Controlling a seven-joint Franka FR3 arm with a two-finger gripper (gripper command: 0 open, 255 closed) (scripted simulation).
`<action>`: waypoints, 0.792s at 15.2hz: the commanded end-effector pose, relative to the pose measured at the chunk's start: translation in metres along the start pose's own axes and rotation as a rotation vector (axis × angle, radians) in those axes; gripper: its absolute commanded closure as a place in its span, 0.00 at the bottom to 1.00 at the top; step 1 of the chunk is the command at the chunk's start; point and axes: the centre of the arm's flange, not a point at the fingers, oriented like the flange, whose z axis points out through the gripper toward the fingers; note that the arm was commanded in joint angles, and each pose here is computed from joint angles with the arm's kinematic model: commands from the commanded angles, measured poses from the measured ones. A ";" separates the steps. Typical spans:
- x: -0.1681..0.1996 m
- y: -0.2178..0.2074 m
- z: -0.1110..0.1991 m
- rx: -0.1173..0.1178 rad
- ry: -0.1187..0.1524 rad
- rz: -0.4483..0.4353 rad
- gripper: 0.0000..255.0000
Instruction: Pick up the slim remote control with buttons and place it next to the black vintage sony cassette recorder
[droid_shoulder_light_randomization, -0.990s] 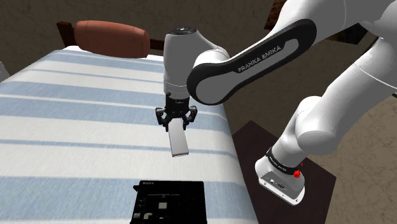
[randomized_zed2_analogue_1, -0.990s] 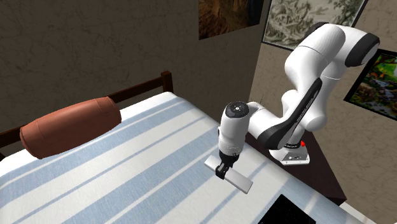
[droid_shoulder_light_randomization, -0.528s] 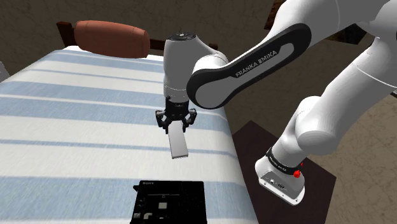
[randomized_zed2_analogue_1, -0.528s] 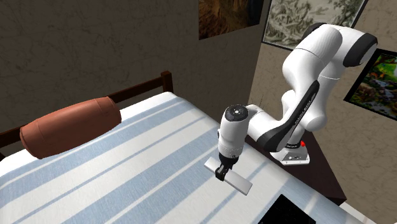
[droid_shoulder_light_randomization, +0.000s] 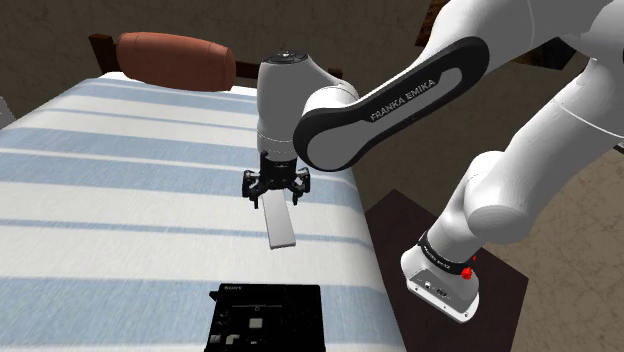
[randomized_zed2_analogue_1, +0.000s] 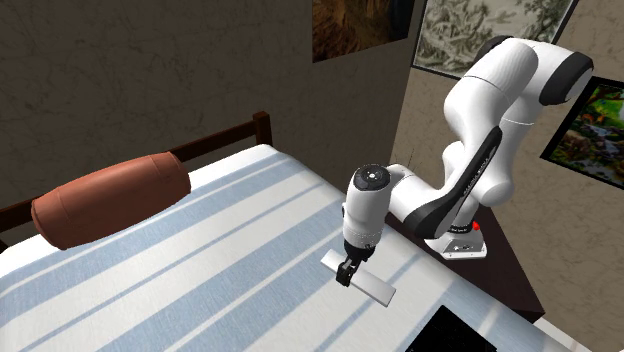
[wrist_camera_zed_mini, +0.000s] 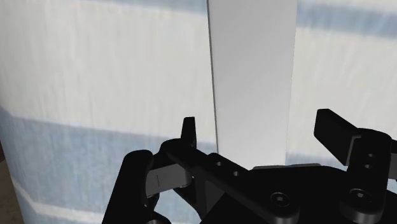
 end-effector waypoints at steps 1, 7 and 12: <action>0.000 0.000 -0.013 0.000 0.000 0.000 0.00; 0.000 0.000 -0.050 0.000 0.000 0.000 0.00; 0.000 0.000 -0.050 0.000 0.000 0.000 0.00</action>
